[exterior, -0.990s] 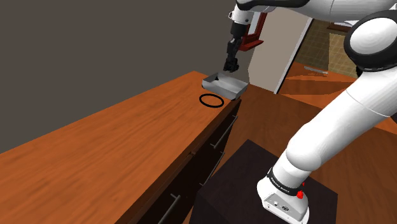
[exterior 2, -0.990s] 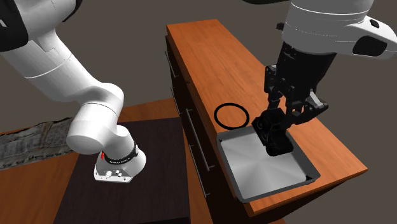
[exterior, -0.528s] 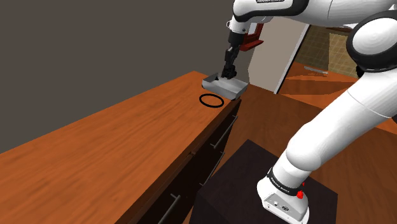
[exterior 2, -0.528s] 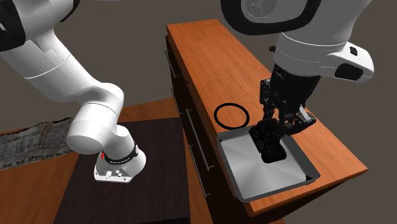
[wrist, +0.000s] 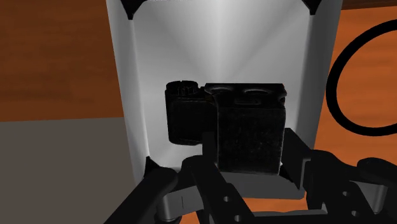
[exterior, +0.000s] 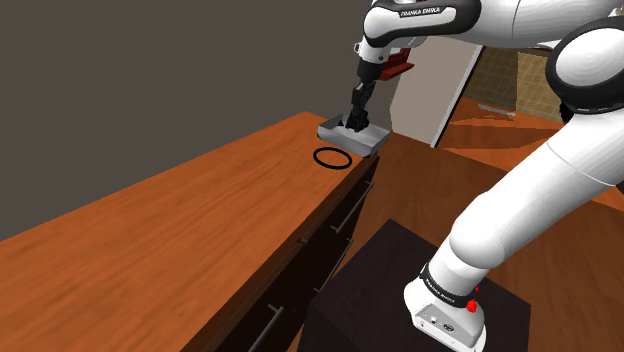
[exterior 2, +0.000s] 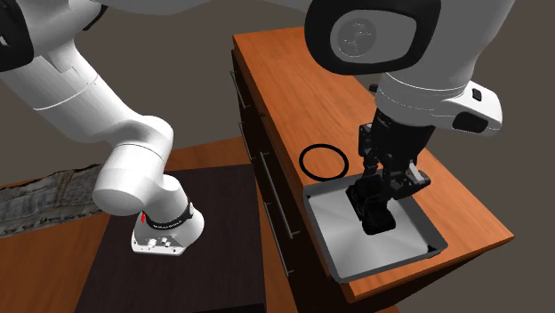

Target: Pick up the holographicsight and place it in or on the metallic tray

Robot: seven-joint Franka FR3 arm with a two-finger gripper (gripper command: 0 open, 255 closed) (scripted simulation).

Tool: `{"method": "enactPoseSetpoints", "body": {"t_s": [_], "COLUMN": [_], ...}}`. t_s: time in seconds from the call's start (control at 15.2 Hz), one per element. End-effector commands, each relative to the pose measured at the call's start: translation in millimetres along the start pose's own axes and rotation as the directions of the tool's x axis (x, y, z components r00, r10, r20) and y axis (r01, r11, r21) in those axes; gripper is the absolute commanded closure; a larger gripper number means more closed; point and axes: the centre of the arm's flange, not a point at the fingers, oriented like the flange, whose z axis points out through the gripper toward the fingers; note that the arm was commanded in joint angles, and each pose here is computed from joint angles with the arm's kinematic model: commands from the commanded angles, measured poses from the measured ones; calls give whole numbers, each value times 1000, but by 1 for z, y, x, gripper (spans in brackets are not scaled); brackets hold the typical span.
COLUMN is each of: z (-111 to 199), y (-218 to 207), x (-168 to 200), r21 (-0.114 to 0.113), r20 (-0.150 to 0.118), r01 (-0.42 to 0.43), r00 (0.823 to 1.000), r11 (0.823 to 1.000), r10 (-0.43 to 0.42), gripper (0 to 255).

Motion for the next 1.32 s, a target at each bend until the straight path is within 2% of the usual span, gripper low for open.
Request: {"method": "enactPoseSetpoints", "body": {"t_s": [0.0,0.13,0.2,0.53,0.79,1.25], "z": [0,0,0,0,-50,-50], "y": [0,0,0,0,0,0], "x": [0,0,0,0,0,0], "r21": [0,0,0,0,0,0], "r20": [0,0,0,0,0,0], "r01": [0,0,0,0,0,0], "r00": [1000,1000,1000,1000,1000,1000], "r11": [1000,1000,1000,1000,1000,1000], "r10": [0,0,0,0,0,0], "gripper": [255,255,0,0,0,0]}}
